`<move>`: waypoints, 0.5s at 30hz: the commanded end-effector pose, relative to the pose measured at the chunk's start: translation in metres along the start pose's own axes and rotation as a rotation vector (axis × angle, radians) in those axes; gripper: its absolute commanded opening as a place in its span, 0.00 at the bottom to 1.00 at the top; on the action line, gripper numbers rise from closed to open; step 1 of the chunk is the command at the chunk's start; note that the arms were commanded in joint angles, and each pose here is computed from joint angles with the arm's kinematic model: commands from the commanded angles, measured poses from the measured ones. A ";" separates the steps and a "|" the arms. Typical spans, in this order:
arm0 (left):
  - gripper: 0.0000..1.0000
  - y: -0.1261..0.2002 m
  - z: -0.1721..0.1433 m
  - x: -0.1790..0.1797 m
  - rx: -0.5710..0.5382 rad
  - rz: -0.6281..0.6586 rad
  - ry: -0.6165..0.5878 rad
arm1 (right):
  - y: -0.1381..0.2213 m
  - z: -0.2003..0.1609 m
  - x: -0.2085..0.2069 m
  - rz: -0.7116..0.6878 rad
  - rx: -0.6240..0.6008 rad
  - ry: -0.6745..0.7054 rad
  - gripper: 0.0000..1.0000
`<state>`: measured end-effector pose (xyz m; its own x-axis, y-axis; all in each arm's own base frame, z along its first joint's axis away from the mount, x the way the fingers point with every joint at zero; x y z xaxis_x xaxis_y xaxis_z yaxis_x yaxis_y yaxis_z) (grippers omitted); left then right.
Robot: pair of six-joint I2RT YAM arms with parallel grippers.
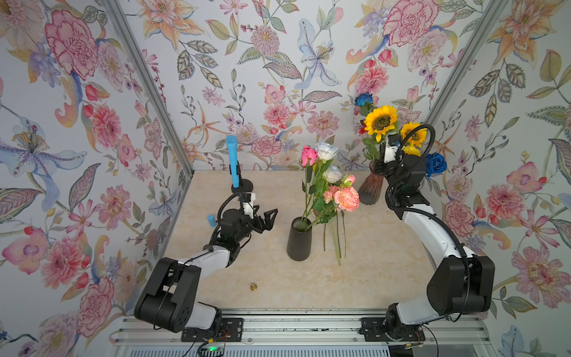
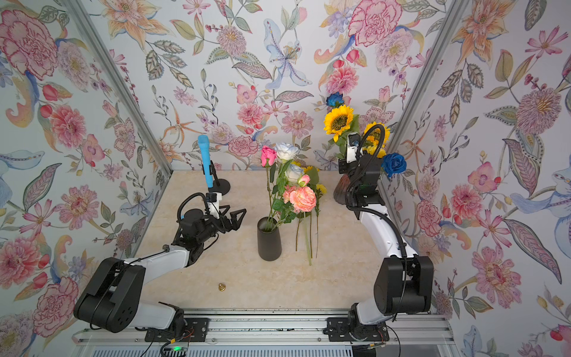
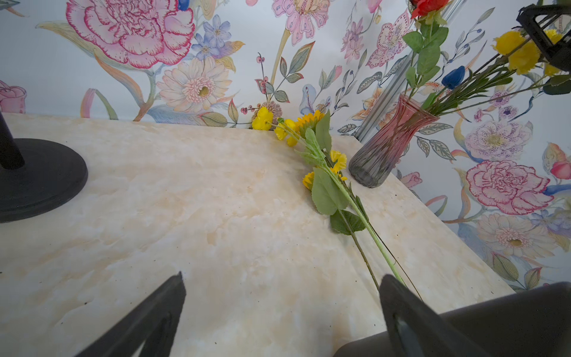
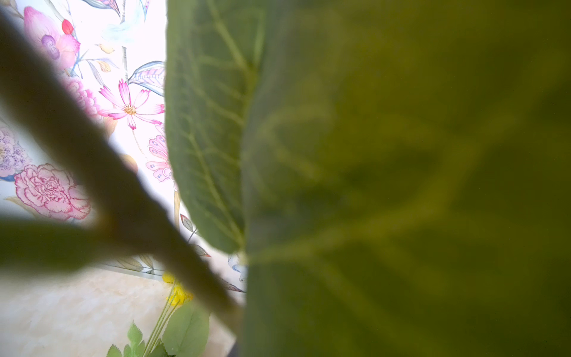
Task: Pick out yellow flowers from the vase
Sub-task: Pick up the flower from the vase.
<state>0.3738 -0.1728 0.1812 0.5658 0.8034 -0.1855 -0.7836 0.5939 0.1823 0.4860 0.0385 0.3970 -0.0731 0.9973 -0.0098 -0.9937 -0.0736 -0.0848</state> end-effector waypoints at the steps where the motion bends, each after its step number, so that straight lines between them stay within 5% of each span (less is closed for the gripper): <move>1: 1.00 0.006 0.010 -0.005 -0.053 -0.033 -0.018 | 0.014 0.043 0.000 0.016 -0.079 -0.032 0.11; 15: 1.00 0.014 0.015 -0.013 -0.097 -0.065 -0.048 | 0.042 0.095 0.022 0.148 -0.123 -0.123 0.07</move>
<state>0.3622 -0.1765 0.1881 0.6118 0.7721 -0.1720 -0.7642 0.6331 0.1234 0.4460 0.0502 0.4673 -0.1870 0.9800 0.0684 -0.9676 -0.1717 -0.1852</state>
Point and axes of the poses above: each gripper's point midway between its finger pads, its own y axis back along the fingers, its own x axis along the line the jaws close on, z = x × y, the point moved 1 cm from there along y, back along the fingers, and after that the axes turned 12 degrees about -y, right-handed, at the moved point
